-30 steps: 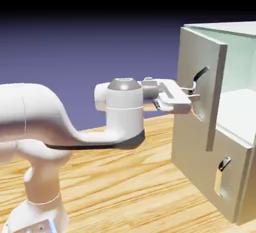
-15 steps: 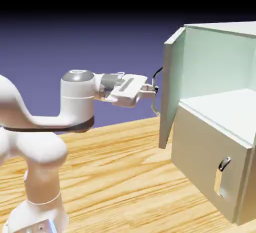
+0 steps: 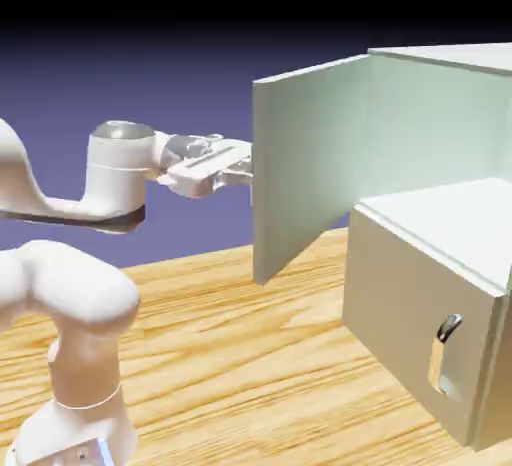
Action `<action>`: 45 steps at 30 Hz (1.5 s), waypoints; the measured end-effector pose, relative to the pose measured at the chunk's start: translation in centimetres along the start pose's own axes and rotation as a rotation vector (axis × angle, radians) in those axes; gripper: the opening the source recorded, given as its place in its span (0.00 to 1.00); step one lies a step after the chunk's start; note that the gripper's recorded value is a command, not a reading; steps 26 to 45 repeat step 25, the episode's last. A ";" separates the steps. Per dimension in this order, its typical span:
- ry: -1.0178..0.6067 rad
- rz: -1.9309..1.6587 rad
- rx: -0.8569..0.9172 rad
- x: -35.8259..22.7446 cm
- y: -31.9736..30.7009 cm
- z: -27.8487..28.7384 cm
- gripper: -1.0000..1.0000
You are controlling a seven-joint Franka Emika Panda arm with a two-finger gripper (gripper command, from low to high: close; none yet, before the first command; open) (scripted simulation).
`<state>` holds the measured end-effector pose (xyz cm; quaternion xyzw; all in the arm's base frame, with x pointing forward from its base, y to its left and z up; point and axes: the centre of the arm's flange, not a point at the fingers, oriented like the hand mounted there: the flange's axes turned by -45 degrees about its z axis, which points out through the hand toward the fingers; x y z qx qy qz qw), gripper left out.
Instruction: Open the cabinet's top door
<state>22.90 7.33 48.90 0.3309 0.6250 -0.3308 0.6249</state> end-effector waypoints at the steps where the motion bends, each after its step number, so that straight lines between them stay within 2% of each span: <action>1: 0.000 0.000 0.022 0.0 0.3 -0.8 0.00; 14: 0.000 0.000 0.327 0.0 6.5 -10.5 0.00; 25: 0.000 0.000 0.544 0.0 12.6 -16.1 0.00; 45: 0.000 0.000 0.544 0.0 12.6 -16.1 0.00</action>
